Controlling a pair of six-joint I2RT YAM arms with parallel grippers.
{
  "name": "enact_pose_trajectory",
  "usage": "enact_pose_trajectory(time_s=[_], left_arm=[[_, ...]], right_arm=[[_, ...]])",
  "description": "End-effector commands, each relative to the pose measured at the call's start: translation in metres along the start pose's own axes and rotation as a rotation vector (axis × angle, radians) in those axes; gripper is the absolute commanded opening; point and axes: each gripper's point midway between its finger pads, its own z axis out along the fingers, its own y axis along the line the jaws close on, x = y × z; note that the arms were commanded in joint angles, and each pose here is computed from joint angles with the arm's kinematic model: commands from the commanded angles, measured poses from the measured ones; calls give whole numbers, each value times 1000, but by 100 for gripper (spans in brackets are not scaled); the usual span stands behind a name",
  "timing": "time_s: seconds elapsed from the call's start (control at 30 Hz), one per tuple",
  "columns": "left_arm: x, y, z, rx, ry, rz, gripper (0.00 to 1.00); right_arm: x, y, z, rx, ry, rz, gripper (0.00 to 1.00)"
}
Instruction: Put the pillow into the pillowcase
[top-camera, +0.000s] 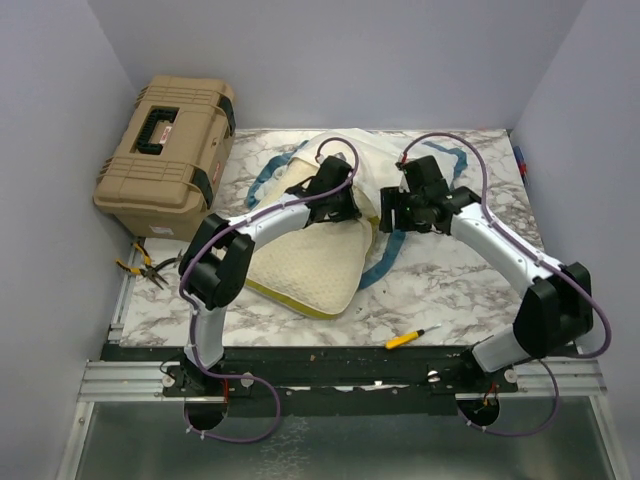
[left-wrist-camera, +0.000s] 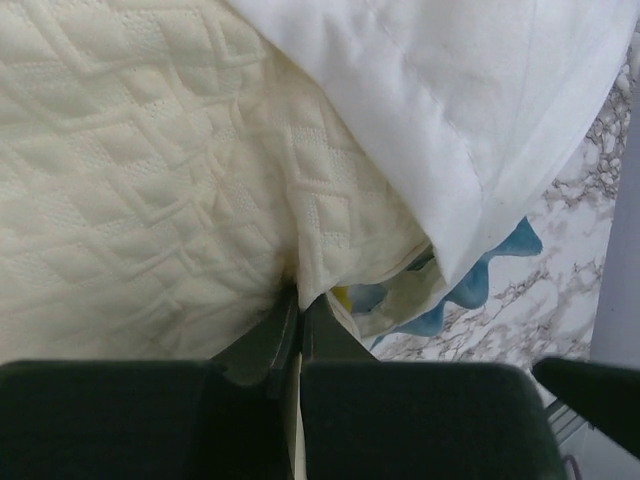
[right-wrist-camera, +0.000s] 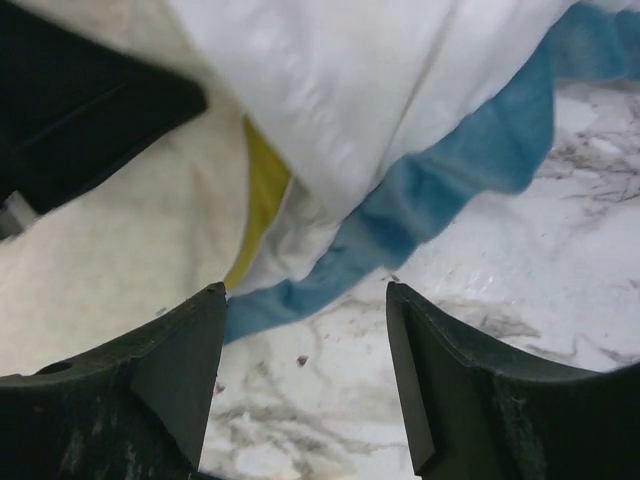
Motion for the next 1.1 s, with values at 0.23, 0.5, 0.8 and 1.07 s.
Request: enact_pose_trajectory(time_s=[0.23,0.5,0.8,1.07], left_arm=[[1,-1,-18,23,6,-3,0],[-23,-23,-21,62,-54,0,0],[-75,-56,-25,82,-216,-27,0],[-69,-16,-11,-45,-249,-103,0]], right_arm=[[-60,-23,74,169,-93,-50,34],[-64,24,27,-89,-98,-91,0],[-32,130,-78,-804,-32,-206,0],[-9,135,-95,-890,36,-166,0]])
